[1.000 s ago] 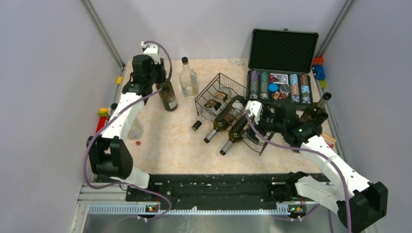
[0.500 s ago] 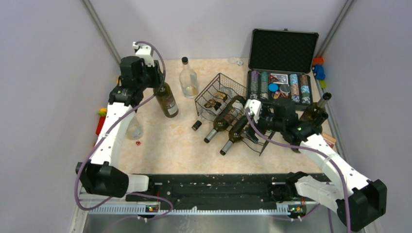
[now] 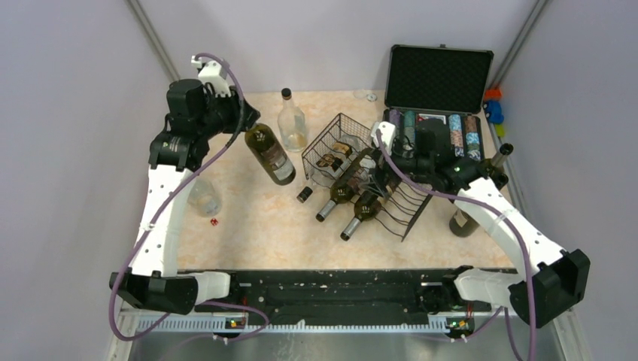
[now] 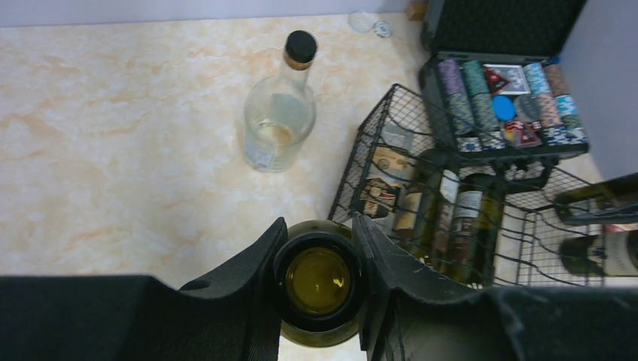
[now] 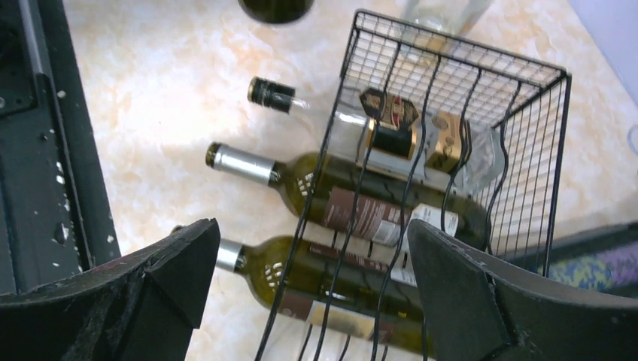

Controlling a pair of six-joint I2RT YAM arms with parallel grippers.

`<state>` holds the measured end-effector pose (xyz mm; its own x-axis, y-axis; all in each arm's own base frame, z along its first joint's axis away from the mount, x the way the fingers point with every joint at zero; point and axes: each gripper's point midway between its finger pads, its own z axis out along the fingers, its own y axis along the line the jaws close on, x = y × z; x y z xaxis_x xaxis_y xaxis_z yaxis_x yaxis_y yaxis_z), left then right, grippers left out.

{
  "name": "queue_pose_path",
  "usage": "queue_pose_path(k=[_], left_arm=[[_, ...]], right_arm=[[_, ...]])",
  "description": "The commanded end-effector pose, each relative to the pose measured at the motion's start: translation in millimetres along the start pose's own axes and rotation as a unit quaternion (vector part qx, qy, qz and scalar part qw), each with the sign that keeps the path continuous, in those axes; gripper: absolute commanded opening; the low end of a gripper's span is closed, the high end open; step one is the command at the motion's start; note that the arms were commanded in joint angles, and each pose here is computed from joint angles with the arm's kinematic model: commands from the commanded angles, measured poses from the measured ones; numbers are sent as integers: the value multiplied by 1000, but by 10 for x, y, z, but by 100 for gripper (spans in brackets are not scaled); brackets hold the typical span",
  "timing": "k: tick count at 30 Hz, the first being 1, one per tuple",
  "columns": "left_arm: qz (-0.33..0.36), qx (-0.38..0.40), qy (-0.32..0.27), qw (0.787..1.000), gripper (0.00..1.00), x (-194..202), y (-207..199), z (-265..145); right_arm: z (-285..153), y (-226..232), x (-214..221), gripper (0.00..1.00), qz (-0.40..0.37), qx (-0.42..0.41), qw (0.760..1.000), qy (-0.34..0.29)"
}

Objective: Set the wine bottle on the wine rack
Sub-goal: Pick up the wine bottle from the center of the board.

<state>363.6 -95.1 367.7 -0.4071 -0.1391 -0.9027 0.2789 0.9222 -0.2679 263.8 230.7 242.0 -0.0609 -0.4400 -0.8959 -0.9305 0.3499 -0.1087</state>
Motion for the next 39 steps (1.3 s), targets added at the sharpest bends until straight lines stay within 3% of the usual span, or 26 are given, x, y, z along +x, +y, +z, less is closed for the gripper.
queue_pose_path(k=[1, 8, 19, 39], left_arm=[[-32, 89, -71, 993, 0, -494, -463, -305], [-104, 164, -59, 979, 0, -526, -726, -222], [-191, 256, -15, 948, 0, -443, -1057, -16], [-230, 319, -11, 919, 0, -430, -1362, 2]], right_arm=[[95, 87, -484, 99, -6, -31, 998, -52], [339, 287, -769, 99, -2, -64, 996, -69], [484, 108, -1057, 99, 36, -47, 995, -82], [744, -88, -647, 98, 72, -3, 997, -24]])
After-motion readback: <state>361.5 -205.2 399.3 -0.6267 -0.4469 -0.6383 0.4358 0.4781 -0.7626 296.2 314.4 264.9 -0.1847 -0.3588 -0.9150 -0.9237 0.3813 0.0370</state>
